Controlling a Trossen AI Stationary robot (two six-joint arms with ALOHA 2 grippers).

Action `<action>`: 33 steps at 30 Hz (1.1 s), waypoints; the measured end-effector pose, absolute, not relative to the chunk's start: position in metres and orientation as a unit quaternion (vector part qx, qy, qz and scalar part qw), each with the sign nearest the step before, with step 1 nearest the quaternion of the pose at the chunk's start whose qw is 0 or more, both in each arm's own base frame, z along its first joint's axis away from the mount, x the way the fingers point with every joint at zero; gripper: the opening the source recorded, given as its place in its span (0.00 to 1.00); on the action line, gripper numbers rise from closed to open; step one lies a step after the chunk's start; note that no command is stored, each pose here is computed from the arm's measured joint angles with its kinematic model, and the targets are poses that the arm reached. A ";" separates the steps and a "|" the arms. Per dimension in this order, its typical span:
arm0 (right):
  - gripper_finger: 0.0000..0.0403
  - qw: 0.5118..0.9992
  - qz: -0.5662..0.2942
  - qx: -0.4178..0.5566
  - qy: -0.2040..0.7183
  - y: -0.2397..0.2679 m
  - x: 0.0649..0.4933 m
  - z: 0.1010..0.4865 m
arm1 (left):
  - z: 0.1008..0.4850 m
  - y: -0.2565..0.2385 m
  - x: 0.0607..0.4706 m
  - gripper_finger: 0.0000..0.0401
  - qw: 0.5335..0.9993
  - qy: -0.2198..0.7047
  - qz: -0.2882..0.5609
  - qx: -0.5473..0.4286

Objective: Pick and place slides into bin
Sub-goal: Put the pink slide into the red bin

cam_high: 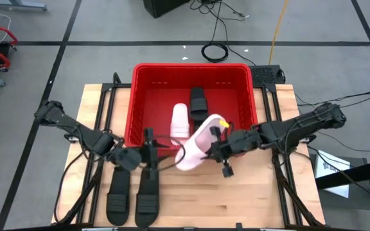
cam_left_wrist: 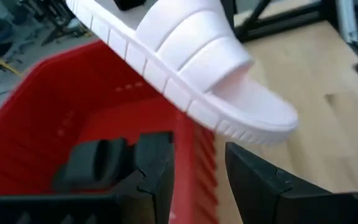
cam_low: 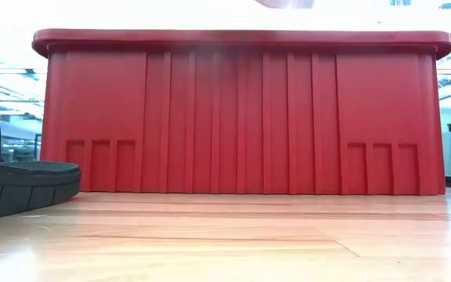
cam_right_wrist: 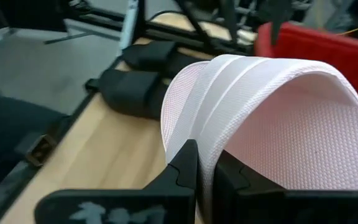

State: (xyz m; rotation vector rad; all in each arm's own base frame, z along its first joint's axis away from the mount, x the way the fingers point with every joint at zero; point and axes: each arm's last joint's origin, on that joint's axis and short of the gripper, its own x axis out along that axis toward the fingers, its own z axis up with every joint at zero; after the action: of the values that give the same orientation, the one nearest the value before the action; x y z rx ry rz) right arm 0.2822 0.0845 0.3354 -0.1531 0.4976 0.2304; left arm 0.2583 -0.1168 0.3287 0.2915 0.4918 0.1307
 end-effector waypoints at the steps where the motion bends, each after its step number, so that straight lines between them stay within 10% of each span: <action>1: 0.02 0.962 0.106 -0.077 0.241 0.078 0.282 0.338 | 0.330 -0.111 0.260 0.36 0.957 0.241 0.070 0.143; 33: 0.02 0.972 0.055 -0.056 0.221 -0.089 0.265 0.347 | 0.365 0.030 0.239 0.36 0.959 0.238 0.096 0.123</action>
State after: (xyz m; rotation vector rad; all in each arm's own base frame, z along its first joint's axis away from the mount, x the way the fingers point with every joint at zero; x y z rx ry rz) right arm 0.2652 -0.0892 0.3468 -0.1133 0.4453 0.1115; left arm 0.2394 0.0303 0.3653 0.2497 0.4824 0.1957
